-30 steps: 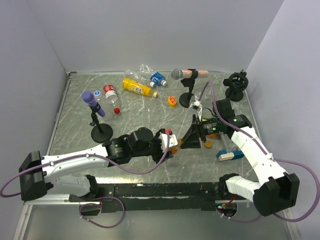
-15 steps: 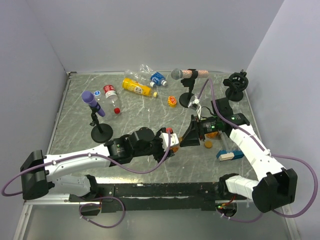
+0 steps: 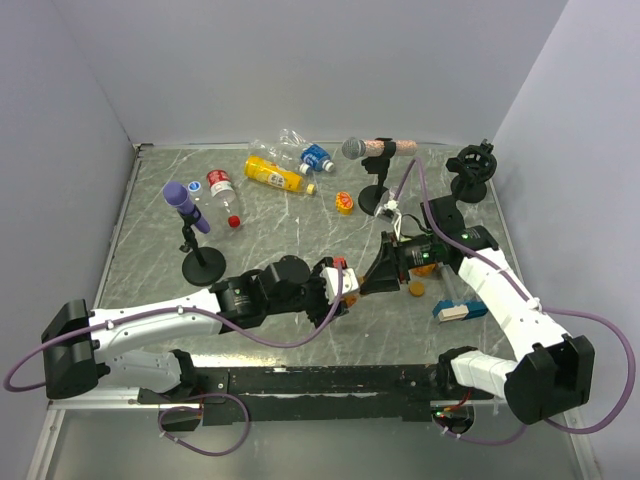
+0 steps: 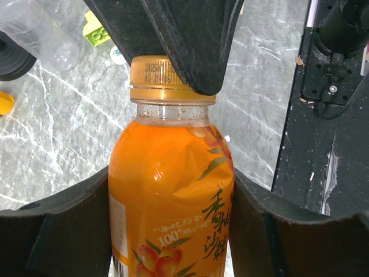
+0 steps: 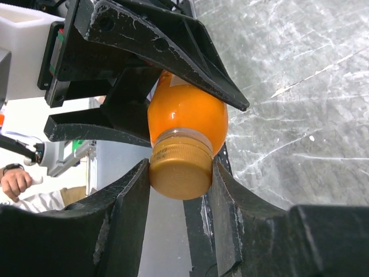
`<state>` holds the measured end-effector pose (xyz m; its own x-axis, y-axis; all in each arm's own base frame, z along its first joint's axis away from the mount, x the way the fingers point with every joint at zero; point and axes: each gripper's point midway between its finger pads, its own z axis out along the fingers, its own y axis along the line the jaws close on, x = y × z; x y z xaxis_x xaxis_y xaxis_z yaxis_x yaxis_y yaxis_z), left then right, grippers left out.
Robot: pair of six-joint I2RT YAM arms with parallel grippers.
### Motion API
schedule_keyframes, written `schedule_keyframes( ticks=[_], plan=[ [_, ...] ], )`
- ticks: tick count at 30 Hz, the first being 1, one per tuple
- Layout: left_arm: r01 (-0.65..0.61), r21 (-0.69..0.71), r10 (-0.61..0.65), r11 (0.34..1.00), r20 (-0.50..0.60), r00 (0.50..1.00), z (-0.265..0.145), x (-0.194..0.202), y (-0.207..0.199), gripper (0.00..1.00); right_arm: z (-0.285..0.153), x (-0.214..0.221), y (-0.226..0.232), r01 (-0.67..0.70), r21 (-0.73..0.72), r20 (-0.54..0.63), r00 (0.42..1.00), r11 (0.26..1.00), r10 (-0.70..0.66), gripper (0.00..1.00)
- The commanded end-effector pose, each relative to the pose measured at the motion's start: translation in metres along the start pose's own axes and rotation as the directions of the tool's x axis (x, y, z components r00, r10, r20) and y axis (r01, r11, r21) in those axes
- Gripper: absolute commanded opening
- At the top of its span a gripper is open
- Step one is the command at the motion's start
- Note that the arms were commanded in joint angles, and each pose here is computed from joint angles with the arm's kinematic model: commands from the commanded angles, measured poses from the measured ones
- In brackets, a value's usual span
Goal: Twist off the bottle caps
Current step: Unscrew the bottle cap from the plastic bottle.
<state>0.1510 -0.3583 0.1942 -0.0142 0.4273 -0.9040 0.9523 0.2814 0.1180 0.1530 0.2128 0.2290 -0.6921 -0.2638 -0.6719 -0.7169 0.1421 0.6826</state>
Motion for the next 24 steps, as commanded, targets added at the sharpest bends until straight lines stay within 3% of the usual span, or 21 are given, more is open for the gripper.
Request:
schedule_keyframes(
  ticks=[1, 5, 8, 13, 15, 18, 20, 24],
  plan=[
    [0.013, 0.036, -0.017, 0.999, 0.123, 0.992, -0.008, -0.036, -0.005, 0.13, 0.0, -0.003, 0.024, 0.107, -0.085, -0.008, 0.994, 0.991, -0.108, 0.01],
    [0.041, 0.181, -0.068, 0.983, 0.147, 0.987, -0.016, -0.036, -0.018, 0.13, 0.004, 0.001, 0.035, 0.241, -0.103, -0.049, 0.968, 0.965, -0.247, 0.0],
    [0.059, 0.286, -0.118, 0.956, 0.194, 0.974, -0.026, -0.048, -0.018, 0.13, 0.009, 0.005, 0.046, 0.397, -0.13, -0.078, 0.91, 0.909, -0.408, 0.0],
    [0.064, 0.42, -0.167, 0.905, 0.212, 0.963, -0.04, -0.058, -0.019, 0.13, 0.015, 0.004, 0.051, 0.681, -0.106, -0.095, 0.719, 0.725, -0.689, 0.0],
    [0.061, 0.444, -0.172, 0.894, 0.215, 0.961, -0.043, -0.061, -0.018, 0.12, 0.015, 0.001, 0.044, 0.739, -0.077, -0.125, 0.658, 0.669, -0.742, 0.0],
    [0.078, 0.416, -0.179, 0.906, 0.21, 0.961, -0.044, -0.061, -0.007, 0.13, 0.015, -0.005, 0.041, 0.724, -0.068, -0.156, 0.672, 0.686, -0.724, 0.0],
    [0.085, 0.377, -0.168, 0.922, 0.195, 0.966, -0.043, -0.057, -0.001, 0.13, 0.017, -0.007, 0.037, 0.678, -0.049, -0.169, 0.718, 0.734, -0.675, 0.01],
    [0.096, 0.311, -0.169, 0.945, 0.217, 0.962, -0.044, -0.06, 0.009, 0.13, 0.019, 0.0, 0.034, 0.608, -0.051, -0.187, 0.773, 0.792, -0.606, 0.15]
  ],
)
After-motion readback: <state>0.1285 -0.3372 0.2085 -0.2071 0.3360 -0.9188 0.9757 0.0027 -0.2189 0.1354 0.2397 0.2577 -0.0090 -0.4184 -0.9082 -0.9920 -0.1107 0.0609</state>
